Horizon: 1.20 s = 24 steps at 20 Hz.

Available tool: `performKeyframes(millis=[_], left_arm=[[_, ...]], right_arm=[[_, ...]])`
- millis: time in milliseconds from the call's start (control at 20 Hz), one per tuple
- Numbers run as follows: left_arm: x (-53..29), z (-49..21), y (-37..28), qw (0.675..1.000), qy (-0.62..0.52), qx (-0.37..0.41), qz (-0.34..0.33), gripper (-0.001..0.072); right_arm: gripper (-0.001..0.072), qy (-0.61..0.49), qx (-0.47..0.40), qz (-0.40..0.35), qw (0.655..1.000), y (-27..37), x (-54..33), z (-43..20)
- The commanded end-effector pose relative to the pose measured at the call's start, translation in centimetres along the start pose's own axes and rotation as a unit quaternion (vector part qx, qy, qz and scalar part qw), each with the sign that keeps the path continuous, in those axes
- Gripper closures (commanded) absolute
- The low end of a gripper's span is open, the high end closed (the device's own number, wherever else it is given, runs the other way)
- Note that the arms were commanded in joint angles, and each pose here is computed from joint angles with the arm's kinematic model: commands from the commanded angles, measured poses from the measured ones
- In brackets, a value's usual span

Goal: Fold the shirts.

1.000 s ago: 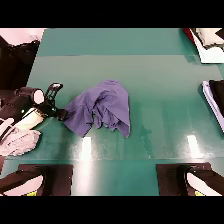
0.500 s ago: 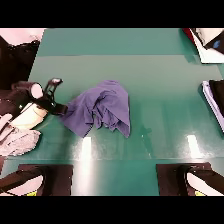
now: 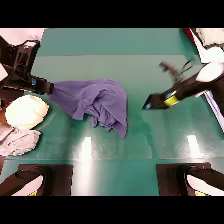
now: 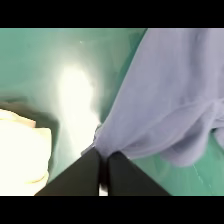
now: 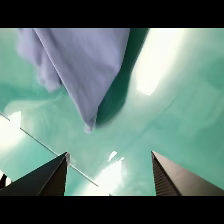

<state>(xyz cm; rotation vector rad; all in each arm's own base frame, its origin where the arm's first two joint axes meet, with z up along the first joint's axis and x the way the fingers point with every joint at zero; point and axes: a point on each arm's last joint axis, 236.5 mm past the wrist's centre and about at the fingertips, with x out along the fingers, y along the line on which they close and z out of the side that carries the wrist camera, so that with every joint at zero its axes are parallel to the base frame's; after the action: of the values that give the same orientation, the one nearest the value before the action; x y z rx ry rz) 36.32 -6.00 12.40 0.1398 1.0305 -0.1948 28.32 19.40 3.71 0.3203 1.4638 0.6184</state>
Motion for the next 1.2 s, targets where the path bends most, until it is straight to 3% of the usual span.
performKeyframes(millis=[0, 450, 500, 550, 600, 750, 900, 1150], left_arm=[[-1.3, 0.4, 0.1, 1.000, -0.010, 0.001, 0.001, 0.0679], [-1.3, -0.1, -0.3, 1.000, 0.002, -0.001, -0.007, 0.0679], [-1.3, -0.3, -0.4, 1.000, 0.005, -0.001, -0.008, 0.0679], [-1.3, -0.4, -0.4, 1.000, 0.007, -0.001, -0.008, 0.0679], [-1.3, -0.5, -0.4, 1.000, 0.010, -0.001, -0.008, 0.0679], [-2.1, 0.0, -0.2, 1.000, -0.001, 0.000, -0.004, 0.0679], [-7.5, 4.6, 0.5, 0.997, -0.078, 0.004, 0.011, 0.0680], [-25.7, 12.7, 0.6, 0.949, -0.314, 0.003, 0.024, 0.0680]], right_arm=[[0.0120, 0.004, 0.006, 0.017, 1.000, 0.7, 7.6, -2.7], [0.0149, -0.025, -0.033, 0.015, 0.999, 4.0, 14.3, -3.1], [0.0259, -0.022, -0.036, 0.014, 0.999, 4.2, 14.7, -2.9], [0.0451, -0.024, -0.043, 0.013, 0.999, 4.6, 15.0, -2.5], [0.0695, -0.030, -0.054, 0.014, 0.998, 5.1, 14.9, -1.8], [0.0694, -0.082, -0.117, 0.001, 0.990, 6.5, 11.2, 1.4], [0.0695, -0.196, -0.149, -0.049, 0.968, 6.8, 0.2, 6.5], [0.0696, -0.454, -0.129, -0.113, 0.874, 7.6, -26.2, 8.4]])
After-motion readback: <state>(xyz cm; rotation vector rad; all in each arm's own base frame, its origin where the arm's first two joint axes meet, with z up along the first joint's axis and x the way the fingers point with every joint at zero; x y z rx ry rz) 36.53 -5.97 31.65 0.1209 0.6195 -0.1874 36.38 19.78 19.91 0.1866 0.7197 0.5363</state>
